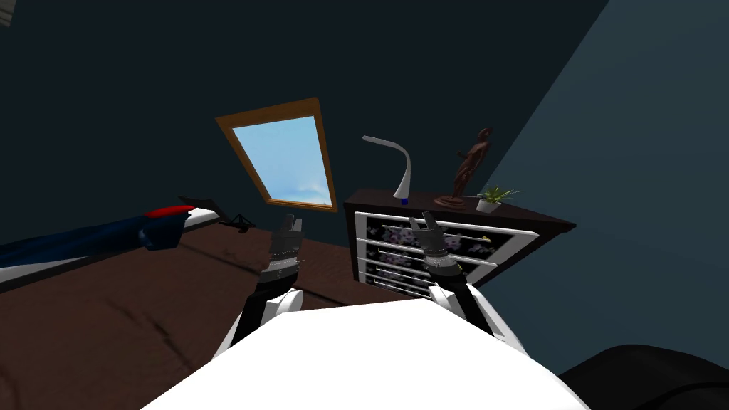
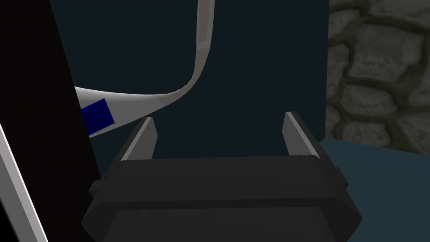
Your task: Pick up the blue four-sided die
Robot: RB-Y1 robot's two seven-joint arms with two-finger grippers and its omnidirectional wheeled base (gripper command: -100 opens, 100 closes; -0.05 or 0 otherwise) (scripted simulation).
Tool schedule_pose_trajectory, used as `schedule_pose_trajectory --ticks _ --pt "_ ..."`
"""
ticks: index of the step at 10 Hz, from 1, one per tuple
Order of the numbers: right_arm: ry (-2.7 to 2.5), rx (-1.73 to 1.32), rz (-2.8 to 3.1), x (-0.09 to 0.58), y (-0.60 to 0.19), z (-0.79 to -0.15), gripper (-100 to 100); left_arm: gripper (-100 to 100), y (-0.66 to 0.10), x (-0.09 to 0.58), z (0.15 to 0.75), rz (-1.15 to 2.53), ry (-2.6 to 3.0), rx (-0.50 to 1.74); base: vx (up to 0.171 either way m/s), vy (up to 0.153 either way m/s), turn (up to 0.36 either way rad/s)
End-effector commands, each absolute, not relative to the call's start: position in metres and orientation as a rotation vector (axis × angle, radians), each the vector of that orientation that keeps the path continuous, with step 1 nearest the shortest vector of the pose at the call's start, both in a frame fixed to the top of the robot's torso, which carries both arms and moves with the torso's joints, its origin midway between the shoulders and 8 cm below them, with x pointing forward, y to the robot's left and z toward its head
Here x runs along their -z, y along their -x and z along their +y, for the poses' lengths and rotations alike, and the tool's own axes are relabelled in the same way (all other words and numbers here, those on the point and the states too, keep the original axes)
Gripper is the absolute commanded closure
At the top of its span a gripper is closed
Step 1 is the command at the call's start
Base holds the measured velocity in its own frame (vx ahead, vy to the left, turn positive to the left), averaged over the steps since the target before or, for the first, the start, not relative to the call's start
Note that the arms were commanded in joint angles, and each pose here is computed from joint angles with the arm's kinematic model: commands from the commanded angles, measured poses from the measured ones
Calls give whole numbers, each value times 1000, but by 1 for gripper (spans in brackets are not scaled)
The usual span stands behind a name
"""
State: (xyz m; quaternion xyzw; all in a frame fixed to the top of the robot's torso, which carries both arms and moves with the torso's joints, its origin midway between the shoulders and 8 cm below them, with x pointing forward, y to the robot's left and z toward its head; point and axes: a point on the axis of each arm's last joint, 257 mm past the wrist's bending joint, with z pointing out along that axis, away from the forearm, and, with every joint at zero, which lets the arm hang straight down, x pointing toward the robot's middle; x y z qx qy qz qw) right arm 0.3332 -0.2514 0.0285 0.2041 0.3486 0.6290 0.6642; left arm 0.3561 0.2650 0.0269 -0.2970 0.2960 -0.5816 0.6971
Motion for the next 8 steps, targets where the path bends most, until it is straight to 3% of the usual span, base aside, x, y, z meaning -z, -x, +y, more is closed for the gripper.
schedule_pose_trajectory --ticks 1,8 --pt "-430 -1404 835 -22 -334 -257 -100 0 -356 -27 265 660 662 1297 -67 -34 4" --pt "-297 -1340 1008 -7 -337 -273 -100 0 -356 -27 265 660 662 1297 -76 -34 8"
